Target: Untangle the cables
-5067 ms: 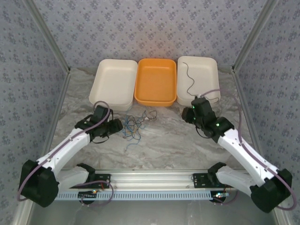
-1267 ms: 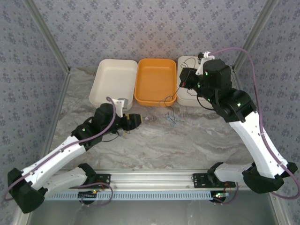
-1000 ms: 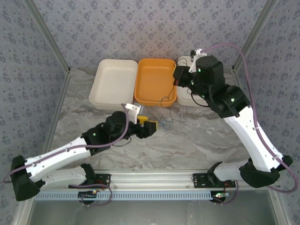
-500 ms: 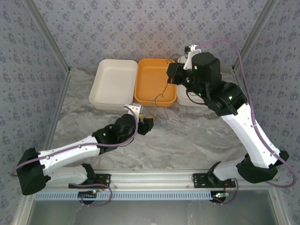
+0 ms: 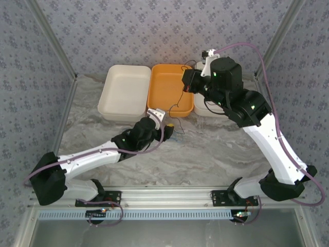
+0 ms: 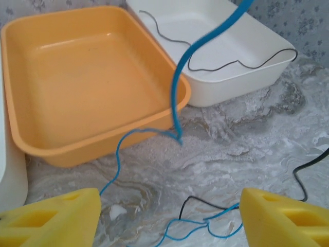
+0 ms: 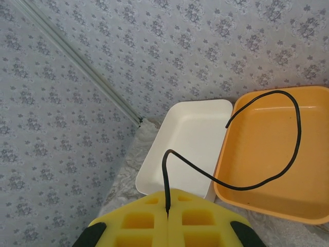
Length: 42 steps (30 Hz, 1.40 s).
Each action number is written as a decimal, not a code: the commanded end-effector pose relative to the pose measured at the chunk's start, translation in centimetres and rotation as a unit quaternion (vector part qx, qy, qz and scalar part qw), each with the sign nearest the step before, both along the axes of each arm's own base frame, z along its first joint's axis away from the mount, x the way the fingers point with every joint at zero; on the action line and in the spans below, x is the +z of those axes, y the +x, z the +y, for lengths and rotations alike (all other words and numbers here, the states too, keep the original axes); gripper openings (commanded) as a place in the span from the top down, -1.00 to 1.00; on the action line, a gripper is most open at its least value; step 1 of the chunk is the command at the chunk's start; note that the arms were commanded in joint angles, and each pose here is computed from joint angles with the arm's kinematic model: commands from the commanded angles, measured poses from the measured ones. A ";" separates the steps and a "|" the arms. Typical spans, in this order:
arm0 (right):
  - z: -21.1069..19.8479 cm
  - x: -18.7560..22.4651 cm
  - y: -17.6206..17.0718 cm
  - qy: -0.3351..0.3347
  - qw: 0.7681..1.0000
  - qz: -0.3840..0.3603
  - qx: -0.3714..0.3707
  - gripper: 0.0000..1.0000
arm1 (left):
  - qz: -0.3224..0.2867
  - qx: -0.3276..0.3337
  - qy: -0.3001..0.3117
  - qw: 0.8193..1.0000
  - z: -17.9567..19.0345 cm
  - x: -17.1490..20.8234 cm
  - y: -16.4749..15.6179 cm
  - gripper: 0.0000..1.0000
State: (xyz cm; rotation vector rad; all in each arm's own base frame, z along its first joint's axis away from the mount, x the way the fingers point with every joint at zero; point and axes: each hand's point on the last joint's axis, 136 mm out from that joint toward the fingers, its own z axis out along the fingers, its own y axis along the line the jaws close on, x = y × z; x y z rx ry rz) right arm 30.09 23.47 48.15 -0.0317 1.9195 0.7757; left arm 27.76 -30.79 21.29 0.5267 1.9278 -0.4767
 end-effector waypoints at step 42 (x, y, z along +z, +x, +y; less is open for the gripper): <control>-6.4 2.1 -0.4 0.057 0.998 -0.008 -0.040 1.00 | 0.282 0.150 -0.179 0.931 3.9 -1.1 -2.5 -0.12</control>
